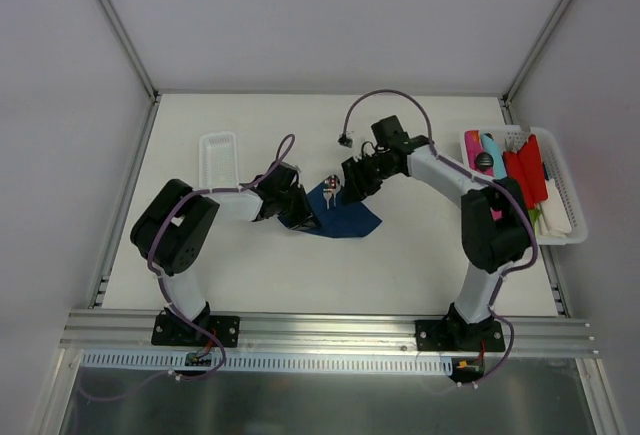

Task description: Place the utensils on the paper napkin and roll it up

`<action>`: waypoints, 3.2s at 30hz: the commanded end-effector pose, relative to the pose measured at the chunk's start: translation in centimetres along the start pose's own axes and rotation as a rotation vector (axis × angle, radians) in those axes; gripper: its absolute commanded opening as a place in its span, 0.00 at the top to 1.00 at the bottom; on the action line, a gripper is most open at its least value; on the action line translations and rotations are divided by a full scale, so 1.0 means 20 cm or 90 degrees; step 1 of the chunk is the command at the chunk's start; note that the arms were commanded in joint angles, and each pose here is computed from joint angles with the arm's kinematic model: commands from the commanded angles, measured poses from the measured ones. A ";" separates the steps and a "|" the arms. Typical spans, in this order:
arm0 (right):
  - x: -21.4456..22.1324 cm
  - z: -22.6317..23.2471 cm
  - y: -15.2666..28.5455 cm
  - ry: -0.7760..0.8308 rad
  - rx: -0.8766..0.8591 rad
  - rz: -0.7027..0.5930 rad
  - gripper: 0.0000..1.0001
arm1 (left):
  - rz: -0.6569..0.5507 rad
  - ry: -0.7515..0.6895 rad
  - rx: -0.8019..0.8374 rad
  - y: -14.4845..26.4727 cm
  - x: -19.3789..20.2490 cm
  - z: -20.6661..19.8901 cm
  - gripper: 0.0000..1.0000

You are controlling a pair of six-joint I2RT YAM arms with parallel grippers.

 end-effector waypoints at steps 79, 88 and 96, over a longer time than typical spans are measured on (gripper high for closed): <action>0.26 -0.07 0.05 -0.425 -0.139 -0.015 0.84 | 0.033 0.027 -0.081 -0.02 0.05 0.14 1.00; 0.27 -0.03 -0.06 -0.431 -0.140 0.007 0.83 | 0.031 0.028 -0.082 -0.02 0.06 0.14 1.00; 0.34 -0.16 -0.19 -0.479 -0.070 0.035 0.84 | 0.031 0.027 -0.079 0.00 0.06 0.14 1.00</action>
Point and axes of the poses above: each gripper's point midway between its finger pads, its own y axis back along the fingers, its own z axis along the line the jaws close on, x = y × z, the point moved 8 cm from there along y, back along the fingers, and after that the axes turned 13 degrees about -y, right-handed, at the moved point
